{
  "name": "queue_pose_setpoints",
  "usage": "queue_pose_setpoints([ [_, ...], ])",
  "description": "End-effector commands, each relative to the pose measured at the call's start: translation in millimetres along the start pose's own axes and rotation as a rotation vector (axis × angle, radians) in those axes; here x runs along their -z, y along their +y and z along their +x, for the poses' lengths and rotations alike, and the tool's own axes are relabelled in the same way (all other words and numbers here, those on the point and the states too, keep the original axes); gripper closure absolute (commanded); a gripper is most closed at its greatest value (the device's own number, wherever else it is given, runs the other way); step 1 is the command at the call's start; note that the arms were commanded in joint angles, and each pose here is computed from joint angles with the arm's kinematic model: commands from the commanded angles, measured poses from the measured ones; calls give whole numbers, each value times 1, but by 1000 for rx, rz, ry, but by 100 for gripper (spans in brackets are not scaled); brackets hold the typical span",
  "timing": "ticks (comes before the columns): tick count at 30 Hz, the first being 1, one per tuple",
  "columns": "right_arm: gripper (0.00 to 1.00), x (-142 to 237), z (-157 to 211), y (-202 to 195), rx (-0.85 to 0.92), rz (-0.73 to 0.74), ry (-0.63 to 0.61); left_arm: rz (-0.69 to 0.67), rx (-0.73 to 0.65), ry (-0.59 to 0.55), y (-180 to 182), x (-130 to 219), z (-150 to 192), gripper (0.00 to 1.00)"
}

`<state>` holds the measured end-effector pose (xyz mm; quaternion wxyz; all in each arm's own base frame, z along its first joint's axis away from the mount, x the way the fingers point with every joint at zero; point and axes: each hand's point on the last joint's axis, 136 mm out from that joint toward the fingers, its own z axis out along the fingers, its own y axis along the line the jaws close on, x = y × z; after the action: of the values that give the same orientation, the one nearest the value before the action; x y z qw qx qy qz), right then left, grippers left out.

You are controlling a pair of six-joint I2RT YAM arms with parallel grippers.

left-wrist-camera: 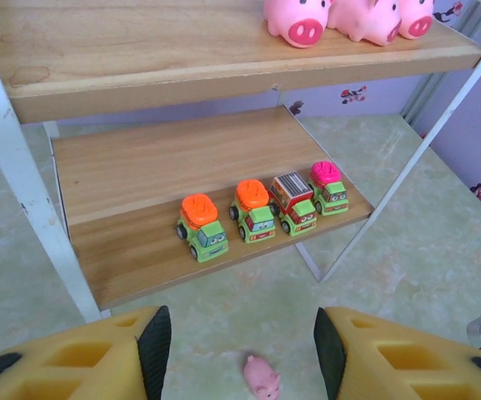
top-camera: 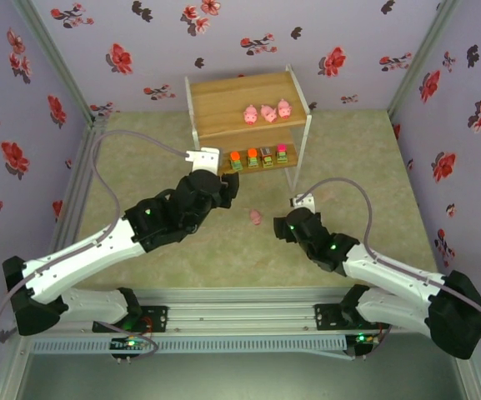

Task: Place and organize the plastic toys onto the shelf

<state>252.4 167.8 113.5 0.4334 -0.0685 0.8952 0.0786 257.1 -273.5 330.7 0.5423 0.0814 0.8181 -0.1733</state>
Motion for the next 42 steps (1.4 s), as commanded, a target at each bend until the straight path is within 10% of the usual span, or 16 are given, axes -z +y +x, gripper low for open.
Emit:
queue_pose_setpoints([
  [1, 22, 3, -9, -2, 10, 59, -32, 36, -18, -15, -5, 4, 3, 47],
  [42, 20, -7, 6, 22, 60, 118, 0, 60, -99, 83, 22, 2, 111, 41],
])
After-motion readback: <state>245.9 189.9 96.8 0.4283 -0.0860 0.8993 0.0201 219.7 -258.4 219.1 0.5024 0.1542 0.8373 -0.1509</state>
